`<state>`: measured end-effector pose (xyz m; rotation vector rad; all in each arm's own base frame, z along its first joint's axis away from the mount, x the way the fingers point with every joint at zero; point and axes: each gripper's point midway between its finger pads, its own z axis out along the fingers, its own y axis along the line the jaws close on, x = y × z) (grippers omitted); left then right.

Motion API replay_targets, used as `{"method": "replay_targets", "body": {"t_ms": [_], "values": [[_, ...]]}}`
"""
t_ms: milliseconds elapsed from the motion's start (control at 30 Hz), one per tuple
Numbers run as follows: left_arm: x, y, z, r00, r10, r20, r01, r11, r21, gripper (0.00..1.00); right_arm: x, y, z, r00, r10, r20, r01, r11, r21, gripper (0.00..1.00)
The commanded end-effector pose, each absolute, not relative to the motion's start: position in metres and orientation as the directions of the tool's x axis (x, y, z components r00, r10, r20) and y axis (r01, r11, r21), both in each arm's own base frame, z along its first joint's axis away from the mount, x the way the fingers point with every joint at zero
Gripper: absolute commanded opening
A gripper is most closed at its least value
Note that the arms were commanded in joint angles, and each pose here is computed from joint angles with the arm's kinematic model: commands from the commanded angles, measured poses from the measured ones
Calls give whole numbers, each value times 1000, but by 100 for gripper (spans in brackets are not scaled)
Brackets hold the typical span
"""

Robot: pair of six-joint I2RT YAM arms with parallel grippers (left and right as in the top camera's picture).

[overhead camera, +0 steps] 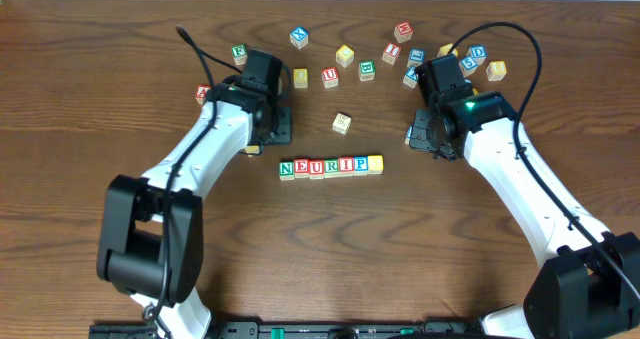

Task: Spell out NEURIPS
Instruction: 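Move the left gripper forward toward the green N block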

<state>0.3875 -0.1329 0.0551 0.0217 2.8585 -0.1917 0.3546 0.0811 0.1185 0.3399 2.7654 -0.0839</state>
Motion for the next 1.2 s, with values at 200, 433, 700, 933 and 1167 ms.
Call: {"method": "replay_targets", "body": {"t_ms": [200, 433, 700, 933, 1167], "values": [[397, -172, 67, -948, 69, -311, 114, 985, -129, 41, 355, 74, 124, -898, 239, -369, 269, 963, -31, 2], [393, -166, 65, -955, 45, -293, 79, 991, -107, 28, 355, 73, 124, -897, 239, -371, 270, 962, -34, 2], [393, -166, 59, -959, 46, -280, 78, 992, -102, 20, 355, 73, 124, -898, 239, -370, 270, 962, -34, 2], [389, -167, 40, -972, 23, -235, 46, 994, -96, 7, 355, 73, 124, -898, 239, -370, 270, 962, -34, 2], [388, -171, 38, -972, 32, -234, 56, 994, -96, 8, 355, 73, 124, -898, 239, -370, 271, 962, -34, 2]]}}
